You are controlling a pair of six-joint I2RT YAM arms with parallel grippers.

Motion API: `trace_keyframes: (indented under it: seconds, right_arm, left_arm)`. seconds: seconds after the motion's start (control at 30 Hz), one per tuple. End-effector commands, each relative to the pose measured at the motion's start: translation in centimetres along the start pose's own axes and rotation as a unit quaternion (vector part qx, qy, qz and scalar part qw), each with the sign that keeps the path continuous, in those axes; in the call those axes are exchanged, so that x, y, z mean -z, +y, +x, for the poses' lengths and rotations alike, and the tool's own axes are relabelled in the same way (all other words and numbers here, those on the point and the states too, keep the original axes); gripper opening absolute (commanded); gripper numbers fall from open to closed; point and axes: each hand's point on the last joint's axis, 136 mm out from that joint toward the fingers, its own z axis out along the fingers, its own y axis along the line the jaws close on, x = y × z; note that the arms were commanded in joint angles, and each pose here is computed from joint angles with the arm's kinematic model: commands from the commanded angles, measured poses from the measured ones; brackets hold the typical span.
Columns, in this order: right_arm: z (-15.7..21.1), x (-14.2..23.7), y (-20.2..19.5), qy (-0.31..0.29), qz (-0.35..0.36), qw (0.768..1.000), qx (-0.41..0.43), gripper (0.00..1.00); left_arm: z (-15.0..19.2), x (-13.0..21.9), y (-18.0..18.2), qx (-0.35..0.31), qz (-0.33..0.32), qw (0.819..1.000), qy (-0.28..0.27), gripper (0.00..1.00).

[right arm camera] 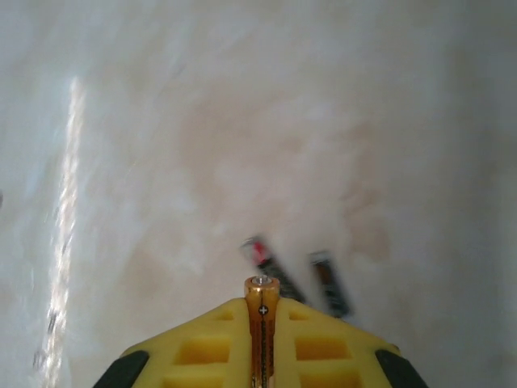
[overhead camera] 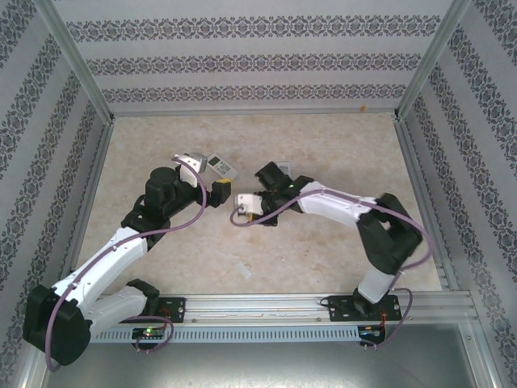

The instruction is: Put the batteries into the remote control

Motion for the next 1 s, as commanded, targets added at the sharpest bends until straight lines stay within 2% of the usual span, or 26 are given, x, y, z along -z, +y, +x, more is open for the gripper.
trace_keyframes:
  seconds: [0.0,0.07,0.13,0.23,0.3,0.37,0.53,0.73,0.97]
  right_arm:
    - [-1.5,2.5,-5.2,-0.085,0.105,0.958,-0.254,0.09]
    - [0.3,3.4,-7.4,-0.093,0.151,0.915,-0.361,0.04]
    - [2.8,4.4,-9.3,-0.089,0.186,0.857,-0.472,0.04]
    - [6.7,5.0,-10.5,-0.063,0.212,0.783,-0.581,0.04]
    - [9.1,4.8,-10.5,-0.038,0.223,0.750,-0.621,0.04]
    - [10.6,4.2,-10.1,-0.019,0.223,0.731,-0.644,0.05]
    - [10.3,2.3,-9.7,-0.013,0.202,0.736,-0.646,0.06]
    - [12.1,1.3,-10.2,0.005,0.229,0.726,-0.649,0.06]
    - [12.4,0.8,-11.3,-0.001,0.246,0.727,-0.641,0.08]
  left_arm:
    - [-1.0,-0.4,0.2,0.000,0.005,1.000,-0.022,1.00]
    - [-0.9,-0.9,0.0,0.003,0.013,1.000,-0.017,1.00]
    - [-1.0,-1.3,-0.2,0.006,0.021,1.000,-0.013,1.00]
    - [-1.2,-1.4,-0.4,0.009,0.027,0.999,-0.014,1.00]
    - [-1.2,-1.4,-0.3,0.010,0.026,0.999,-0.016,1.00]
    - [-1.2,-1.3,-0.3,0.012,0.025,0.999,-0.017,1.00]
    - [-0.9,-1.3,-0.3,0.016,0.023,1.000,-0.013,1.00]
    - [-1.0,-1.1,-0.2,0.017,0.021,1.000,-0.014,1.00]
    - [-0.9,-1.1,-0.1,0.013,0.019,1.000,-0.012,1.00]
